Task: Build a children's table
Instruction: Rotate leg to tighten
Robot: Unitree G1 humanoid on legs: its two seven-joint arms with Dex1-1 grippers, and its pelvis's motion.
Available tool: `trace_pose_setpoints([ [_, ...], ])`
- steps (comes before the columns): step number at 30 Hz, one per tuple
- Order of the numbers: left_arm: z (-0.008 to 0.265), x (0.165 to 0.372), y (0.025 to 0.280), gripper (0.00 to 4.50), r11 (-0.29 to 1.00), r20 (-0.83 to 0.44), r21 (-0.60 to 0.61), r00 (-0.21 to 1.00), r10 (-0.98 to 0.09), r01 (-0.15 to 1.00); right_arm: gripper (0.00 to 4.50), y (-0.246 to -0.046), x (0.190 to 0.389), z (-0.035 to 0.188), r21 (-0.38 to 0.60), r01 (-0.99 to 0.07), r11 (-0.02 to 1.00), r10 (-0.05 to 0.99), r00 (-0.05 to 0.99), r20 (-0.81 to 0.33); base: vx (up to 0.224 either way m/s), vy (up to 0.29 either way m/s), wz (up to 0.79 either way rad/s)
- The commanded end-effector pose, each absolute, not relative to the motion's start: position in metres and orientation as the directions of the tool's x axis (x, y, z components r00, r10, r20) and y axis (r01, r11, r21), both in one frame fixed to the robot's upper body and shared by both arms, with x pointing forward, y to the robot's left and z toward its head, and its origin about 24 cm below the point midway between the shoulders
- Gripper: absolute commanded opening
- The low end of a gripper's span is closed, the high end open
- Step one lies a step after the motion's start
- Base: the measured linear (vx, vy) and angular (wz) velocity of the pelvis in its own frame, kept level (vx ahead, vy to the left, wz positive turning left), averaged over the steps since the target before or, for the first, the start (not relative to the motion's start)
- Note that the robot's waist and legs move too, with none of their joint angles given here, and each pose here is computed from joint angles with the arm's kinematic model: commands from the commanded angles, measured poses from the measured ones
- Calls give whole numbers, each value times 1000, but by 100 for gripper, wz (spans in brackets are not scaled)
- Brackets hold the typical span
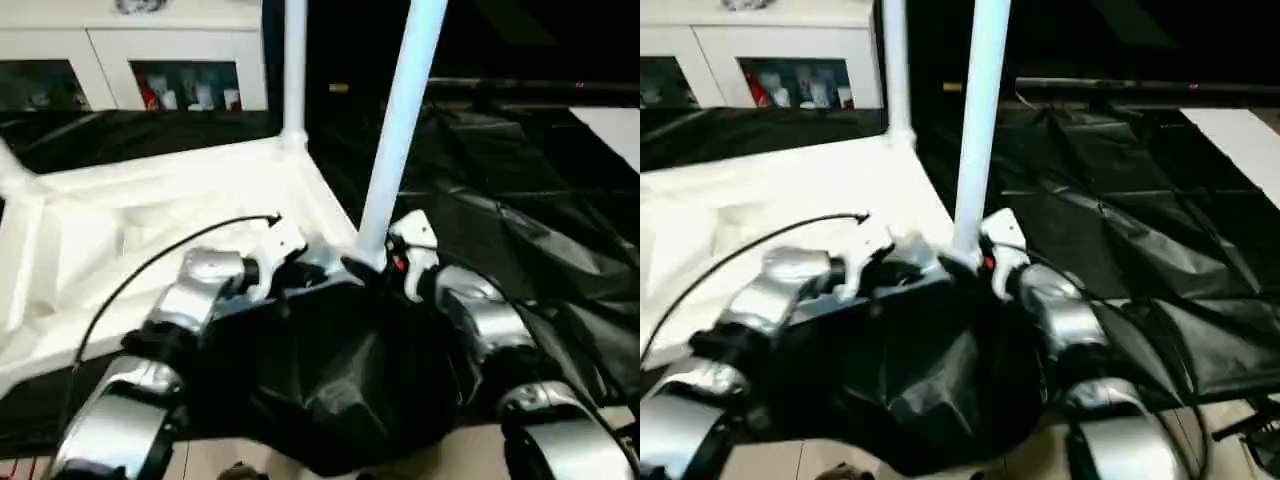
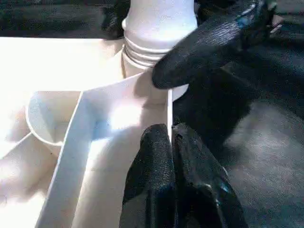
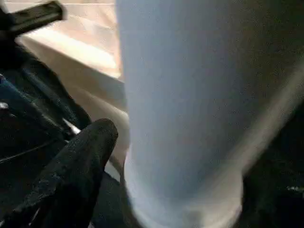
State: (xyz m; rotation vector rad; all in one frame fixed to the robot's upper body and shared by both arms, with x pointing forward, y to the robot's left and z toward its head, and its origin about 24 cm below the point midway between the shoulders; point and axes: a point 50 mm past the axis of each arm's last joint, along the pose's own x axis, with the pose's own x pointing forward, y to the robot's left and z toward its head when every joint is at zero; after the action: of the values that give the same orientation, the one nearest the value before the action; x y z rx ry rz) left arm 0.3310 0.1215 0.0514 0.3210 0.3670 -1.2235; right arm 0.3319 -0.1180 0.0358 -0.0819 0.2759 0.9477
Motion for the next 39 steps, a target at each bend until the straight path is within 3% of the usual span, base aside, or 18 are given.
trace_pose_setpoints([
  [1, 64, 325, 104, 0, 193, -350, 40, 195, -916, 980, 377, -97, 319, 37, 73, -916, 395, 895, 366, -254, 0, 0, 0],
  [10, 61, 311, 120, 0, 89, -389, -28, 71, -918, 996, 377, -111, 306, 39, 91, -957, 275, 929, 239, -283, 0, 0, 0],
  [17, 61, 309, 120, 0, 94, -390, -38, 72, -918, 995, 307, -109, 303, 38, 129, -957, 260, 938, 218, -270, 0, 0, 0],
  [22, 61, 310, 117, 0, 110, -383, -31, 90, -919, 993, 284, -106, 303, 35, 140, -947, 288, 931, 243, -272, 0, 0, 0],
  [29, 63, 322, 108, 0, 225, -365, 7, 212, -906, 974, 269, -96, 308, 29, 152, -892, 425, 889, 379, -258, 0, 0, 0],
  [30, 66, 330, 99, 0, 301, -338, 23, 291, -895, 953, 269, -88, 312, 25, 156, -849, 504, 851, 458, -257, 0, 0, 0],
  [32, 66, 334, 96, 0, 331, -332, 31, 322, -887, 943, 268, -84, 314, 23, 161, -821, 548, 826, 500, -259, 0, 0, 0],
  [33, 67, 340, 88, 0, 382, -330, 54, 378, -865, 922, 268, -77, 320, 21, 178, -750, 637, 765, 587, -264, 0, 0, 0],
  [34, 67, 340, 88, 0, 382, -330, 54, 378, -865, 922, 268, -77, 320, 21, 178, -750, 637, 765, 587, -264, 0, 0, 0],
  [35, 68, 344, 79, 0, 420, -329, 70, 419, -847, 905, 268, -71, 328, 19, 206, -654, 728, 685, 674, -276, 0, 0, 0],
  [37, 69, 346, 69, 0, 434, -318, 74, 434, -843, 898, 268, -63, 334, 20, 241, -575, 782, 623, 728, -285, 0, 0, 0],
  [39, 70, 346, 66, 0, 432, -310, 74, 432, -847, 899, 268, -60, 334, 20, 242, -577, 780, 626, 726, -284, 0, 0, 0],
])
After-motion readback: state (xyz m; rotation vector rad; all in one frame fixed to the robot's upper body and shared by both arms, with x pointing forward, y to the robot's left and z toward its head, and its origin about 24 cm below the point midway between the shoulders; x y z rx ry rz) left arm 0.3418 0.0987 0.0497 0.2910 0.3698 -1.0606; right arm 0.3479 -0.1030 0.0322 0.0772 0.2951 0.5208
